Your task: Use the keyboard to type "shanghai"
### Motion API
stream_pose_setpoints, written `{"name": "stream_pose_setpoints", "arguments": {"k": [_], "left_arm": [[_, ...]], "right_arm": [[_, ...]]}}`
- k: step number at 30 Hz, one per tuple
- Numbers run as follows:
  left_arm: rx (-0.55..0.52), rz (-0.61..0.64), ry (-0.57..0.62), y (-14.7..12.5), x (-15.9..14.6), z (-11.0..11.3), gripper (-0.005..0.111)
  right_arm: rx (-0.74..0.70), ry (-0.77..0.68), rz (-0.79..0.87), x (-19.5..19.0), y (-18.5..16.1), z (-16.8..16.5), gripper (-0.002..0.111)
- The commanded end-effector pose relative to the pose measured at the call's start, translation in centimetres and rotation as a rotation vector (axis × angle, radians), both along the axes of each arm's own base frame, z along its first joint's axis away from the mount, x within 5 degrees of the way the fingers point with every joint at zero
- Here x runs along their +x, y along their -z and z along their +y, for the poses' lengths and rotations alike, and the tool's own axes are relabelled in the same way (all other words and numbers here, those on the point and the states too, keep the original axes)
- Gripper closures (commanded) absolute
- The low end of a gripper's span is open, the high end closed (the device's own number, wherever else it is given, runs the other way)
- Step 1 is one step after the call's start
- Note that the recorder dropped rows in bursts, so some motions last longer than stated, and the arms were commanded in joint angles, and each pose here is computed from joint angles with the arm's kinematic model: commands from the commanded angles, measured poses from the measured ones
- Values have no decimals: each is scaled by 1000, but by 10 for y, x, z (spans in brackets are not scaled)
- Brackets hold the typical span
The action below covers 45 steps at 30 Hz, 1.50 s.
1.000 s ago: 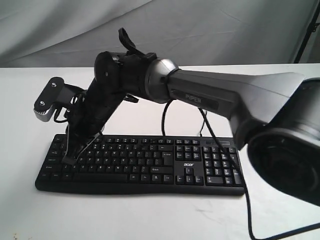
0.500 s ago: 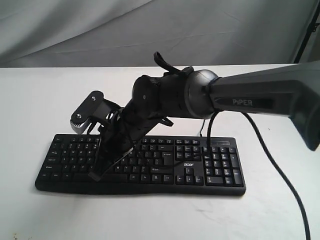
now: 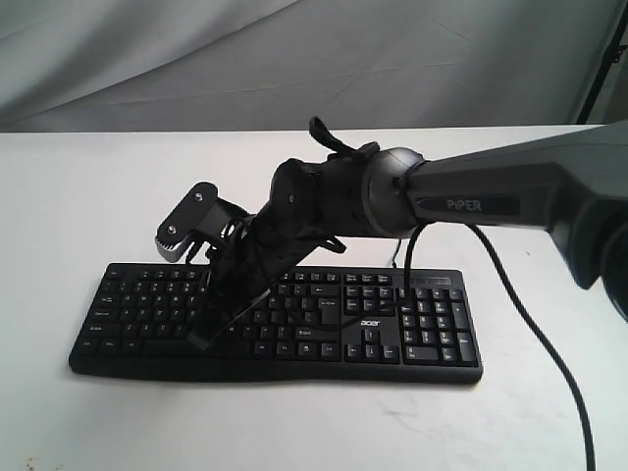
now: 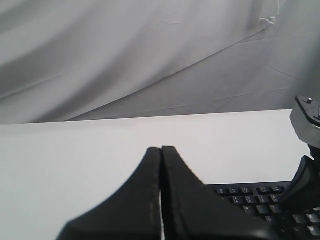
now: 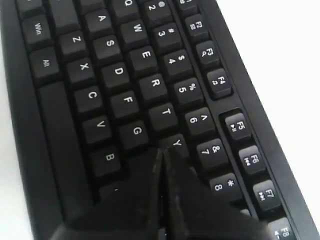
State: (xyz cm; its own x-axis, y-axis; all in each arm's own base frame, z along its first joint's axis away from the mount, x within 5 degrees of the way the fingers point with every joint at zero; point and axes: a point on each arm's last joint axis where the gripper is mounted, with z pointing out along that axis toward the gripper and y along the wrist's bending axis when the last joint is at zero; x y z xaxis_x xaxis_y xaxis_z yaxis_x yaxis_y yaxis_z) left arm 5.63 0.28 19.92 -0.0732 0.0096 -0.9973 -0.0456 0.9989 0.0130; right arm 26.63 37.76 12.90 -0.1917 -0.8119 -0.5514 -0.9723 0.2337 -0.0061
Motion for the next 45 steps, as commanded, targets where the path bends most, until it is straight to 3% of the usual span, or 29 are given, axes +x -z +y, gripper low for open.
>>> {"name": "stream_pose_setpoints", "arguments": {"k": [1, 32, 37, 40, 45], "left_arm": [[-4, -6, 7, 0, 0, 0, 107], [-4, -6, 7, 0, 0, 0, 107], [-4, -6, 7, 0, 0, 0, 107], [-4, -6, 7, 0, 0, 0, 107], [-4, -6, 7, 0, 0, 0, 107]], "right_arm": [[19, -1, -10, 3, 3, 0, 108], [38, -30, 19, 3, 10, 6, 108], [129, -140, -37, 5, -26, 53, 108], [104, -191, 14, 7, -12, 84, 108], [88, -238, 53, 5, -7, 102, 108]]}}
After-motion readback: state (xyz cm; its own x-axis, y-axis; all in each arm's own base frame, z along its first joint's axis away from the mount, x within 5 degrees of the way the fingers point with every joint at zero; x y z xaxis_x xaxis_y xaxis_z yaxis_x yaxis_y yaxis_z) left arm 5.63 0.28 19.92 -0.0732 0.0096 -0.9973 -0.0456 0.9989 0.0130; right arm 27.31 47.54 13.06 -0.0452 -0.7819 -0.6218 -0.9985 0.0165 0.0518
